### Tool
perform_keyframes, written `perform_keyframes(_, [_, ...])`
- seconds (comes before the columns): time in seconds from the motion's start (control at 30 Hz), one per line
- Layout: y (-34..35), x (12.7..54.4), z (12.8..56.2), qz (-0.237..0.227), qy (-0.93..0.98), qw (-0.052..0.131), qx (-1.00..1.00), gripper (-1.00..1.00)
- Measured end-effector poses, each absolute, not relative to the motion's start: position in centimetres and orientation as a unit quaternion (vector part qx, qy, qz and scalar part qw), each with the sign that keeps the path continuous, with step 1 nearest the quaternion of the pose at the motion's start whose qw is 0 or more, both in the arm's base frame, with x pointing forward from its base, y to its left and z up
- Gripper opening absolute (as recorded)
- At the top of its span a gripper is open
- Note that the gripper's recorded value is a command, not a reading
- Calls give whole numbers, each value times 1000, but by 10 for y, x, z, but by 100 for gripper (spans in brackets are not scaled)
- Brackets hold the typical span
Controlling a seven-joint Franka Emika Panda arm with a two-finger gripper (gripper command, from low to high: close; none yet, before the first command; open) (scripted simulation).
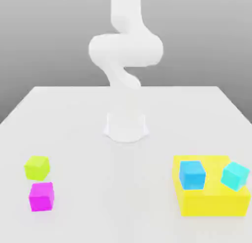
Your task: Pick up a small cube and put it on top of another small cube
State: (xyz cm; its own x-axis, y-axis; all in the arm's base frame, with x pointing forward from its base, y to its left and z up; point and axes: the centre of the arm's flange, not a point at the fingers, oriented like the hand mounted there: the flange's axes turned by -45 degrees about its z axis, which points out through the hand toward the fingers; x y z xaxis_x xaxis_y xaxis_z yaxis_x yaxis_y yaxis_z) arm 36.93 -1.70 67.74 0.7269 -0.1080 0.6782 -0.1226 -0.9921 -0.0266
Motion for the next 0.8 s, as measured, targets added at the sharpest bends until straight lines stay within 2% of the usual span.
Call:
perform_keyframes(0.2, [-73,408,590,300,-199,35,932,0])
perform_keyframes(0.4, [-139,417,500,236,-333,48,912,0])
perform_keyframes(0.6, [-202,397,410,171,-462,51,869,0])
perform_keyframes(0.8, [-250,354,325,108,-582,42,805,0])
